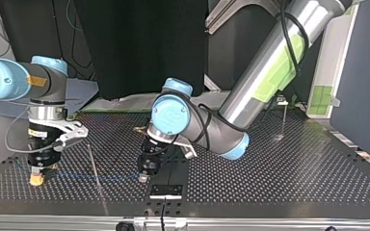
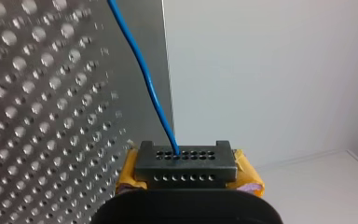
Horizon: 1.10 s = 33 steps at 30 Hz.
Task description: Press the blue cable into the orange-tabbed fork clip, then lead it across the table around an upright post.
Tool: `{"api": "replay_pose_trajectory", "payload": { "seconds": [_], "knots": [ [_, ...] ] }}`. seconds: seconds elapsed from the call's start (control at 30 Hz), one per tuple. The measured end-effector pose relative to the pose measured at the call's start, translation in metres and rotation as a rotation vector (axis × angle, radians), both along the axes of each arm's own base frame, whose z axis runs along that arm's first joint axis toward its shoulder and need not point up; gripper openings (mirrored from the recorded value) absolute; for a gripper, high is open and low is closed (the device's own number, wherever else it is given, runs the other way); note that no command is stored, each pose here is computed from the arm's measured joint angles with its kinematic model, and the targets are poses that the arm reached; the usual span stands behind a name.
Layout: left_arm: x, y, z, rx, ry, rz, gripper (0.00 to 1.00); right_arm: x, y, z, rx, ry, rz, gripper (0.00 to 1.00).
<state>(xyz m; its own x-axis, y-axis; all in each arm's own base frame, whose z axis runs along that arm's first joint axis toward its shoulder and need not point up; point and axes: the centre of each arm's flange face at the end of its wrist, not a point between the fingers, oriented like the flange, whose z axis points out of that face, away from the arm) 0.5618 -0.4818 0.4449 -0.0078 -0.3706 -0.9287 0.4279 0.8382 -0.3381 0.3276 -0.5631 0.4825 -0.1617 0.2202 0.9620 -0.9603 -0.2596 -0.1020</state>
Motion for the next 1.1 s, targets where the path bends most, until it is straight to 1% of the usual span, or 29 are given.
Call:
{"api": "replay_pose_trajectory", "payload": {
  "seconds": [0.1,0.27,0.47,0.67,0.83,0.97,1.1],
  "knots": [
    [0.002,-0.007,-0.003,0.001,0.005,-0.006,0.01,-0.007,-0.004,0.0,0.002,-0.001,-0.012,0.0],
    [0.005,-0.015,0.009,-0.02,-0.017,-0.01,0.01,-0.018,-0.011,-0.001,0.003,-0.001,-0.031,0.0],
    [0.012,-0.027,0.011,-0.037,-0.035,-0.021,0.01,-0.03,-0.017,-0.002,0.007,0.001,-0.051,0.0],
    [0.013,-0.032,0.015,-0.046,-0.045,-0.026,0.01,-0.044,-0.028,-0.011,0.023,0.006,-0.076,0.0],
    [0.015,-0.034,0.009,-0.043,-0.038,-0.025,0.01,-0.052,-0.039,-0.025,0.043,0.015,-0.079,0.0],
    [0.016,-0.038,-0.005,-0.017,-0.021,-0.025,0.01,-0.056,-0.047,-0.039,0.063,0.023,-0.079,0.0],
    [0.018,-0.042,-0.017,-0.001,-0.01,-0.026,0.01,-0.061,-0.053,-0.045,0.072,0.024,-0.081,0.0]
  ]
}}
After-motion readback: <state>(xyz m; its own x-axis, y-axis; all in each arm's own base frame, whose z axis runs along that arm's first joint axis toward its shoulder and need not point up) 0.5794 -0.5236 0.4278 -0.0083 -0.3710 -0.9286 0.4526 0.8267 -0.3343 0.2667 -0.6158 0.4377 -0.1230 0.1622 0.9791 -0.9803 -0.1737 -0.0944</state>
